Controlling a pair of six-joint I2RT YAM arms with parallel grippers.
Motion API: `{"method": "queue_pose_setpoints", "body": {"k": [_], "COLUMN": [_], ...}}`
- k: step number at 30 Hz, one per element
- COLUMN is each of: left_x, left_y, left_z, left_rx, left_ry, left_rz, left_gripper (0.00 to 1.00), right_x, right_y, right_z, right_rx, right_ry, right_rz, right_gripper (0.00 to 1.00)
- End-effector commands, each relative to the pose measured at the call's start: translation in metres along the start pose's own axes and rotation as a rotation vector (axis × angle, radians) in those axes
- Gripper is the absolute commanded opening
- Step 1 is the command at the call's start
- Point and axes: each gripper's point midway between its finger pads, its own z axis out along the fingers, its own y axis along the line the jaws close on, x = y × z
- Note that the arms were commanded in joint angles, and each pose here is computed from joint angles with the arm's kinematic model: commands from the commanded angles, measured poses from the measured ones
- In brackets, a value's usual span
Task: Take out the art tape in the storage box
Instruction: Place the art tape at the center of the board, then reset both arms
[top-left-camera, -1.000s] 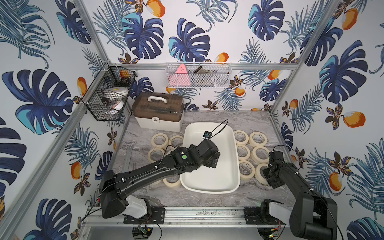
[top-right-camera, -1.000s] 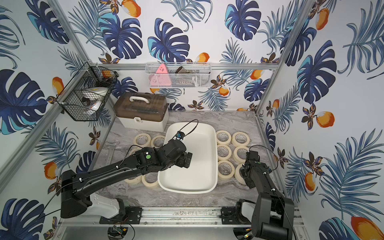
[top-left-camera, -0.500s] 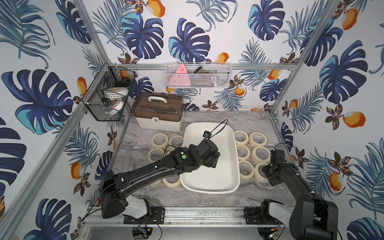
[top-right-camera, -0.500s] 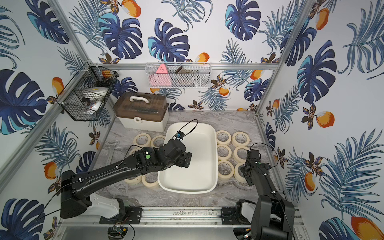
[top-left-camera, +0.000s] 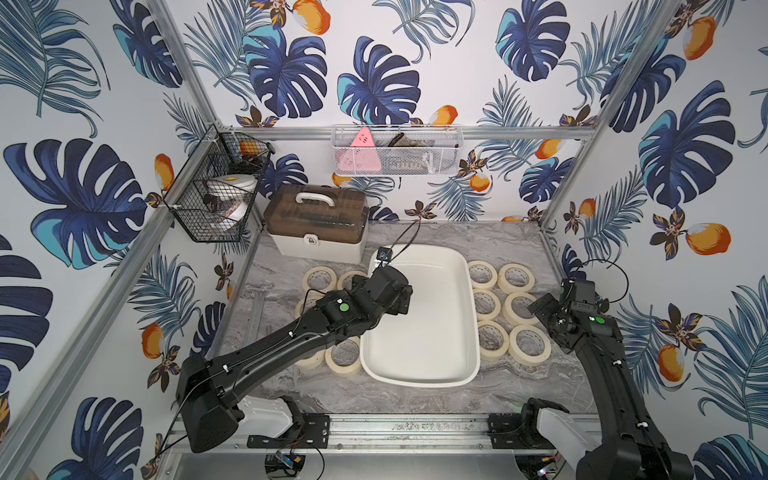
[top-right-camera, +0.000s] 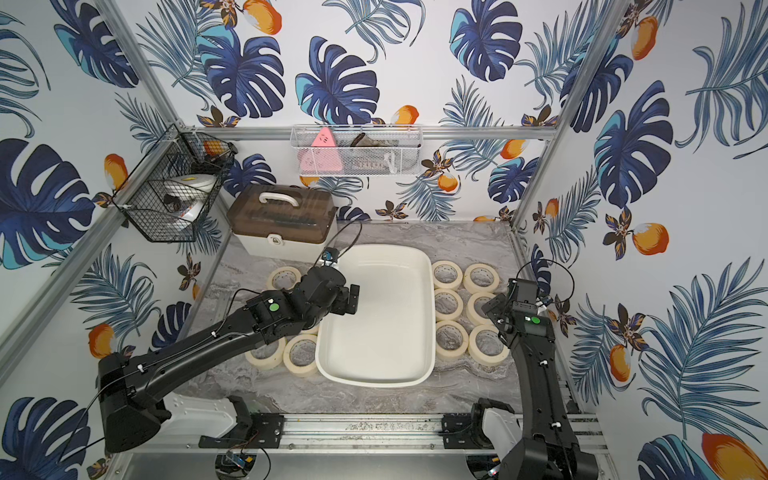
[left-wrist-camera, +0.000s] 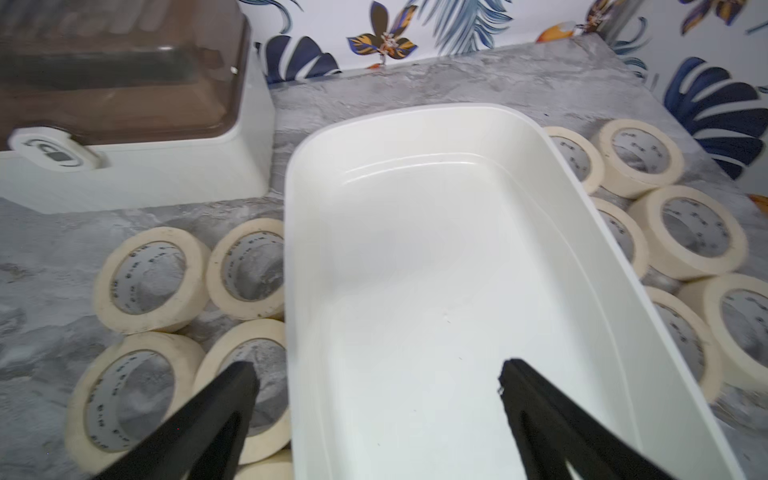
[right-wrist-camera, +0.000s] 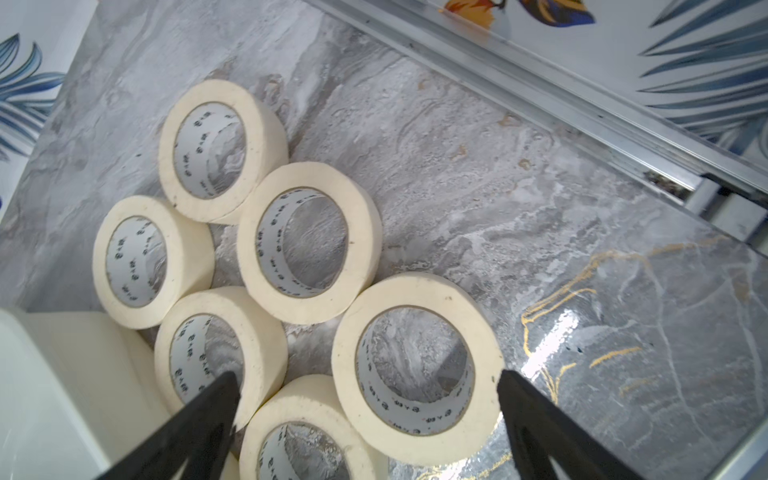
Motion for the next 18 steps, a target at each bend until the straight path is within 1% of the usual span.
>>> {"method": "queue_pose_setpoints", "body": {"k": [1, 4, 6, 10, 13, 15, 17, 18], "left_x": [-0.027, -0.024, -0.019, -0.001, 0.015, 0.025, 0.036, 0.041], "left_y": [0.035, 0.071, 0.091, 0.128, 0.154, 0.17, 0.189, 0.199], "left_z": [0.006, 0.019, 0.025, 0.035, 0.045, 0.053, 0.058, 0.061], "left_rx": [-0.116, -0.219, -0.279, -0.378, -0.406, -0.413, -0.453, -0.482], "left_ry": [-0.137, -0.18, -0.207, -0.265, -0.262, -0.257, -0.246, -0.241], "left_rz": [-0.031, -0.06, -0.074, -0.072, -0.085, -0.094, -0.105, -0.114], "left_gripper": [0.99, 0.99, 0.99, 0.99, 0.99, 0.99, 0.99, 0.99], "right_x": [-0.002, -0.009, -0.016, -0.031, -0.038, -0.04, -0.037, -0.034], "right_y": [0.045, 0.072, 0.082, 0.094, 0.102, 0.105, 0.113, 0.113], "right_z": [-0.003, -0.006, -0.007, -0.002, 0.001, 0.006, 0.01, 0.015], "right_rx": [-0.22, -0.373, -0.413, -0.424, -0.425, -0.43, -0.474, -0.474], "right_ry": [0.019, -0.042, -0.083, -0.206, -0.352, -0.412, -0.447, -0.463], "right_rz": [-0.129, -0.166, -0.174, -0.219, -0.316, -0.366, -0.426, -0.442], "right_gripper": [1.0, 1.0, 1.0, 1.0, 1.0, 1.0, 1.0, 1.0]}}
